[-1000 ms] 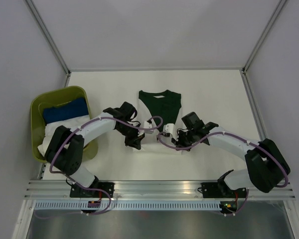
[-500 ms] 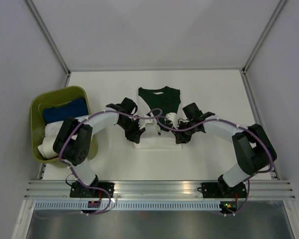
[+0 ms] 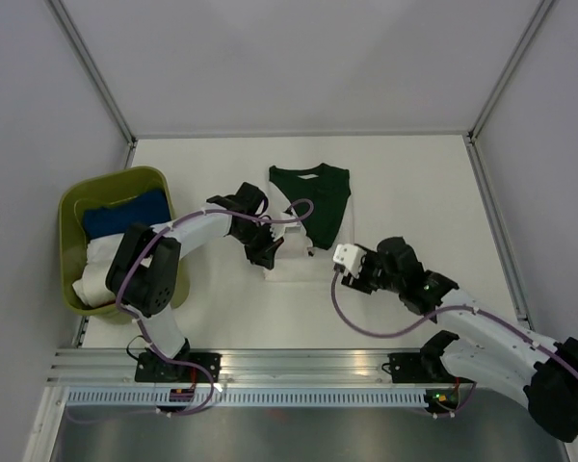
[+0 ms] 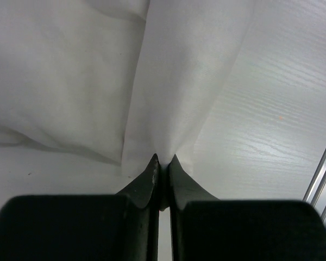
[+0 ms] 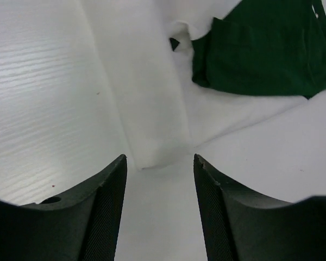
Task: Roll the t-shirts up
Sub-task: Roll the tshirt
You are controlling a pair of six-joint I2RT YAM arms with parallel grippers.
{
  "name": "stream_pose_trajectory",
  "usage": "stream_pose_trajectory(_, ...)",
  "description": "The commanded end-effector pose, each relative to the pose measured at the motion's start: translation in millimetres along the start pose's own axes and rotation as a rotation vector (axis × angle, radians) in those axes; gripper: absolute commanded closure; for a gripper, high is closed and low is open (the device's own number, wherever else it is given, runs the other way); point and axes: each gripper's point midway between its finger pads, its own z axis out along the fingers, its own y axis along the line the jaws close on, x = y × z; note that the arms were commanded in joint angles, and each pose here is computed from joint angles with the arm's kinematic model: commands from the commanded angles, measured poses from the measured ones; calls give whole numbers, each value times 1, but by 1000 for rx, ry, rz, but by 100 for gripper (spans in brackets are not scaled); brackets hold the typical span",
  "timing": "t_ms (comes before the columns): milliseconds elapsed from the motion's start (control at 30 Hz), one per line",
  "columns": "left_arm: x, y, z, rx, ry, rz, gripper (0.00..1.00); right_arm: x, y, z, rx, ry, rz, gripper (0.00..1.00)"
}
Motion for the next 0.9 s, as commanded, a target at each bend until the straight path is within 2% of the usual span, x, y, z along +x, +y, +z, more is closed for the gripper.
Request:
stream_pose_trajectory(0,-22,12,-4,-20,-56,-19,95,5,-1,1,106,37,-218,41)
stream_pose_trajectory(167,-24,15,-4,-27,-51,-30,93,11,22,14,129,102,-348,41)
stream_pose_trajectory(267,-24,16,-3,-28,-45,-26,93,7,18,27,157,103,-319,39)
stream_pose_trajectory(333,-23,17,-3,-28,-41,-26,92,14,21,39,145,133,-306,37)
stream_pose_trajectory(433,-21,17,-2,-23,-29,-21,91,24,11,51,219,192,-262,37)
stream_pose_trajectory(567,-22,16,-3,-13,-25,-2,88,41,16,62,197,252,-272,41)
stream_pose_trajectory(600,-22,16,-4,-10,-24,2,88,45,16,63,202,267,-276,44)
stream_pose_trajectory(633,-22,15,-6,-3,-29,4,85,48,13,63,212,275,-273,60)
stream_pose_trajectory(700,-22,17,-9,3,-34,23,82,51,22,66,156,269,-254,80)
stream_pose_trajectory(733,-23,18,-13,9,-50,24,77,53,21,66,138,270,-238,96)
stream_pose_trajectory(767,-25,20,-16,11,-54,47,75,52,21,66,123,262,-228,100)
stream_pose_trajectory(867,-31,37,-28,-38,-65,90,68,35,26,66,36,217,-192,99)
